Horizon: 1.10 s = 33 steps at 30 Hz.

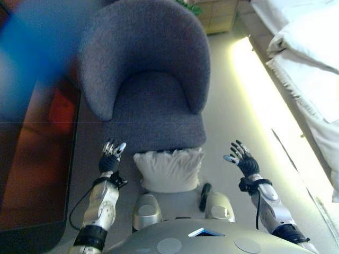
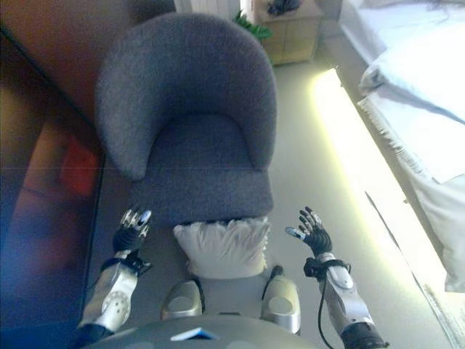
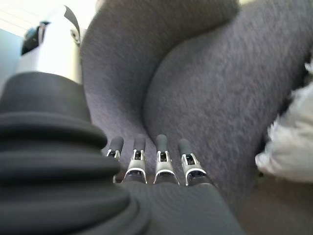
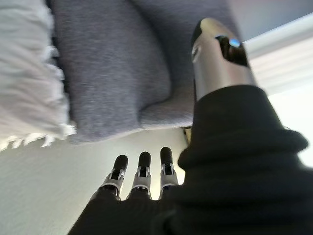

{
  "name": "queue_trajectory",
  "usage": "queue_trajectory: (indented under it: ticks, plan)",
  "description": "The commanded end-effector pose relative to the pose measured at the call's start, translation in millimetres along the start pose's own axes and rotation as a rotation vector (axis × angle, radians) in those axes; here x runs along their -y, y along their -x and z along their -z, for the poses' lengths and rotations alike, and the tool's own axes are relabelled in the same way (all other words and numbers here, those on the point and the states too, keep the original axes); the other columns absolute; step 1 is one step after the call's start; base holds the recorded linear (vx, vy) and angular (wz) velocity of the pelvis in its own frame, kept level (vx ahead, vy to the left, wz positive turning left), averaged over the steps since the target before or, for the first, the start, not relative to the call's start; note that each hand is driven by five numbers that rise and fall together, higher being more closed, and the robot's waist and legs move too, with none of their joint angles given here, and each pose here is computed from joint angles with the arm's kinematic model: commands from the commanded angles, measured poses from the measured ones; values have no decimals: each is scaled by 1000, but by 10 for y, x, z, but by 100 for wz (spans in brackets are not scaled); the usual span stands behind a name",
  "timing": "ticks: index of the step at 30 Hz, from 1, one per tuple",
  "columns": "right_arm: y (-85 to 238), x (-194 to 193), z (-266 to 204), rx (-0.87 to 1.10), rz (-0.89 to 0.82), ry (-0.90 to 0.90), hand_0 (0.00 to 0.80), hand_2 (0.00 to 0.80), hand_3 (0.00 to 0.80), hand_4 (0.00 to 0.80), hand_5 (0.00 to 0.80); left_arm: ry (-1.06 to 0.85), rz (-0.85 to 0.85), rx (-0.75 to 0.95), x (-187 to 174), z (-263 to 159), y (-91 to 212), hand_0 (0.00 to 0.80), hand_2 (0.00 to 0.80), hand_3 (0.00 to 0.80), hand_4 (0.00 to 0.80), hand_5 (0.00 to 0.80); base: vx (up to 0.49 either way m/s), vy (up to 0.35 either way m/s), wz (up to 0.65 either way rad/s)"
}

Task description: Pick up the cushion and take it to the sofa

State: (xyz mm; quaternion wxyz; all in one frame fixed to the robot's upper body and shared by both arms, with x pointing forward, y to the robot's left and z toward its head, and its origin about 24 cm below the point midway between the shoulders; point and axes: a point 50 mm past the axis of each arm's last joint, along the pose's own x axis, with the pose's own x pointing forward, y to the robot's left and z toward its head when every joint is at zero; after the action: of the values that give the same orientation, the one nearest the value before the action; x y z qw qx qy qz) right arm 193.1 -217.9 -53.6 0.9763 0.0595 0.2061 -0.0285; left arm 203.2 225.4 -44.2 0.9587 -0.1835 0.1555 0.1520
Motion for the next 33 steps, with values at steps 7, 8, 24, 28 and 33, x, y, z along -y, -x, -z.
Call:
queue_trajectory:
  ticks: [7, 8, 24, 28, 33]
  plan:
    - [-514, -87, -654, 168, 69, 69, 0, 0, 0, 0, 0, -117, 60, 195, 210, -433, -274, 0, 0, 0, 0, 0, -144, 54, 15]
    - [-556, -81, -720, 176, 64, 71, 0, 0, 0, 0, 0, -111, 69, 200, 246, -455, -308, 0, 0, 0, 0, 0, -180, 44, 0]
    - [-939, 117, -2184, 395, 108, 124, 0, 0, 0, 0, 0, -168, 246, 381, 983, -1129, -747, 0, 0, 0, 0, 0, -130, 54, 2]
    - [-944, 154, -2362, 396, 88, 157, 0, 0, 0, 0, 0, -203, 250, 390, 971, -1279, -817, 0, 0, 0, 0, 0, -37, 18, -3]
    - [-949, 215, -2474, 359, 54, 194, 0, 0, 0, 0, 0, -237, 313, 354, 1001, -1488, -901, 0, 0, 0, 0, 0, -2, 14, -9]
